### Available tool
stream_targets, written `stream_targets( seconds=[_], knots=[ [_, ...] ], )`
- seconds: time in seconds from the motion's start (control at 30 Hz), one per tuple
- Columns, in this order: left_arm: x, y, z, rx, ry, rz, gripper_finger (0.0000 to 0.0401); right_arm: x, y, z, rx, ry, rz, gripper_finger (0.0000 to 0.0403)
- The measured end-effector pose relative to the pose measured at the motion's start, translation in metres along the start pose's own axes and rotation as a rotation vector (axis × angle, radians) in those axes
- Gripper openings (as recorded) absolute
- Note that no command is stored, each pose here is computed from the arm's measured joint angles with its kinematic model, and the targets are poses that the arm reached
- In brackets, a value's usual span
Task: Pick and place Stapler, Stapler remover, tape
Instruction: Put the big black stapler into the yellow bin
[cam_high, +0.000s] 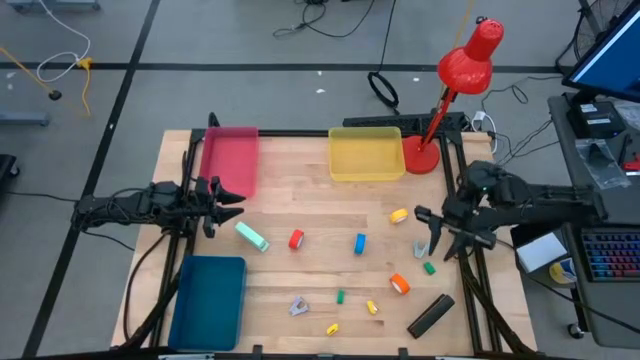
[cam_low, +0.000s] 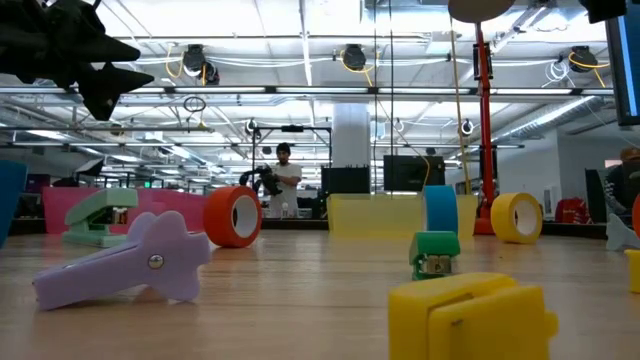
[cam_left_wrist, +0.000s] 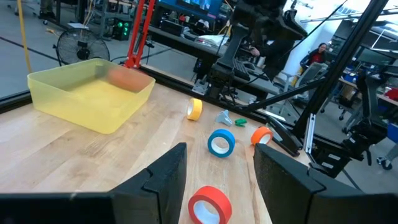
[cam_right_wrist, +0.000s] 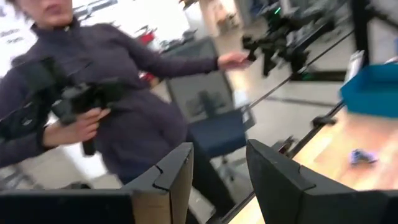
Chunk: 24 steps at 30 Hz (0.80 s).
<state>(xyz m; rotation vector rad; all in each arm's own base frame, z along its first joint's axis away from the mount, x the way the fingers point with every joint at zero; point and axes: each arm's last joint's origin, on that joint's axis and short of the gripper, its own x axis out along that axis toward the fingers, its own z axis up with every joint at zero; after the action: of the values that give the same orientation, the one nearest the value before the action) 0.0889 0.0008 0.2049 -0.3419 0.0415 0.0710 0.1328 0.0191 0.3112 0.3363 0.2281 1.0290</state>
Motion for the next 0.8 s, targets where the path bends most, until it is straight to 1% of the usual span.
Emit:
stream_targets(
  seconds=[0.2, 0.3, 0.43, 0.53, 0.7, 0.77, 0.8],
  knots=[
    [0.000, 0.000, 0.000, 0.000, 0.000, 0.000, 0.0186, 0.018, -0.001, -0.009, 0.011, 0.070, 0.037, 0.0141],
    [0.000, 0.000, 0.000, 0.000, 0.000, 0.000, 0.0186, 0.030, -0.003, -0.016, 0.042, 0.122, 0.030, 0.0141],
    [0.000, 0.000, 0.000, 0.000, 0.000, 0.000, 0.0186, 0.046, 0.000, -0.026, 0.049, 0.218, 0.005, 0.0141],
    [0.000, 0.000, 0.000, 0.000, 0.000, 0.000, 0.0186, 0.058, 0.006, -0.028, 0.004, 0.355, -0.069, 0.0141],
    [0.000, 0.000, 0.000, 0.000, 0.000, 0.000, 0.0186, 0.080, 0.018, -0.023, -0.139, 0.681, -0.272, 0.0141],
    [0.000, 0.000, 0.000, 0.000, 0.000, 0.000, 0.0186, 0.091, 0.023, -0.022, -0.180, 0.778, -0.304, 0.0141],
    [0.000, 0.000, 0.000, 0.000, 0.000, -0.001, 0.0186, 0.098, 0.026, -0.022, -0.193, 0.816, -0.302, 0.0141]
  ],
)
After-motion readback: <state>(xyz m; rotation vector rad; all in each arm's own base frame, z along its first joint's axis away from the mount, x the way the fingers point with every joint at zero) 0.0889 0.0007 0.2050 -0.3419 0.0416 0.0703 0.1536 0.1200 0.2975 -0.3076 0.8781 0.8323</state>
